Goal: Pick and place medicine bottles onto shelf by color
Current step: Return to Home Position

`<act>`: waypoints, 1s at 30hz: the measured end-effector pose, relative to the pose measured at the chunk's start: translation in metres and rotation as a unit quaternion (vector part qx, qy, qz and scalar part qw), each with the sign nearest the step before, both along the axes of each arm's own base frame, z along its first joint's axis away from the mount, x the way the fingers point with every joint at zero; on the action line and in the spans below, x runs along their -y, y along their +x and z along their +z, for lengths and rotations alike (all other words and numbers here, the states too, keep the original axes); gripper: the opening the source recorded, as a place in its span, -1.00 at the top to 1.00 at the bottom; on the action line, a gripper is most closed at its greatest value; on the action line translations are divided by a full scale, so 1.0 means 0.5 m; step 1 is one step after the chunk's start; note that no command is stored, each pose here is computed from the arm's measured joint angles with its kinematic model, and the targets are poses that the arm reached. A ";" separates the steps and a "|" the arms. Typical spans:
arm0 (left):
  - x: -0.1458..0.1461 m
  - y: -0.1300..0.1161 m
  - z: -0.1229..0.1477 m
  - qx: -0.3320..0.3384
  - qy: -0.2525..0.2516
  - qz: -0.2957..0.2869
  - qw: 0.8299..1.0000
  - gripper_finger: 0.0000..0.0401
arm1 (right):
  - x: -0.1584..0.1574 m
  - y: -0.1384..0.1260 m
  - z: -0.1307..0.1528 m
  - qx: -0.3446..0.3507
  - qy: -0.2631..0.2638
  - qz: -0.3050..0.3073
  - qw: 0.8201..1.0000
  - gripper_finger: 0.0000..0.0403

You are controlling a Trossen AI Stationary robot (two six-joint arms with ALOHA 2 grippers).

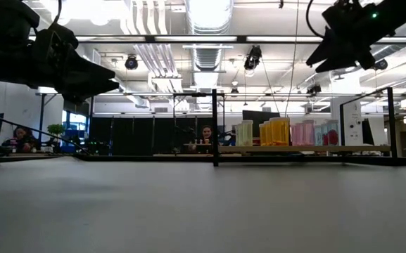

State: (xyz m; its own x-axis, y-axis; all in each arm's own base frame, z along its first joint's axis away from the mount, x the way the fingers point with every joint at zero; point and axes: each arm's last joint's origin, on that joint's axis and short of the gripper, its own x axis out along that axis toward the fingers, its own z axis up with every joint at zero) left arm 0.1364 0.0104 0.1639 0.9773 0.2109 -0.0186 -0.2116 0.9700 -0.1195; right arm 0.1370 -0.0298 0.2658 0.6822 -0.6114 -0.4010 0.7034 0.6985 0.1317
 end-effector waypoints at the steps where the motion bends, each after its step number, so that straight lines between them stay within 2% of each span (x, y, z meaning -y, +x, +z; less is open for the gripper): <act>1: 0.000 0.000 0.000 0.000 0.000 0.000 1.000 -0.08 | 0.000 -0.003 0.001 0.001 -0.004 0.002 1.000 -0.05; 8: 0.000 0.000 0.000 0.000 0.000 0.000 1.000 -0.08 | -0.005 -0.051 0.016 0.045 -0.030 0.011 0.998 -0.05; 14: 0.000 0.000 0.000 0.000 0.000 0.000 1.000 -0.08 | -0.008 -0.080 0.001 0.087 -0.028 0.003 0.996 -0.05; 25: 0.000 0.000 0.000 0.000 0.000 0.000 1.000 -0.08 | -0.006 -0.064 -0.063 0.192 -0.036 0.001 0.981 -0.05; 30: 0.000 0.000 0.000 0.000 0.000 0.000 1.000 -0.08 | -0.005 -0.050 -0.110 0.223 -0.043 0.002 0.974 -0.05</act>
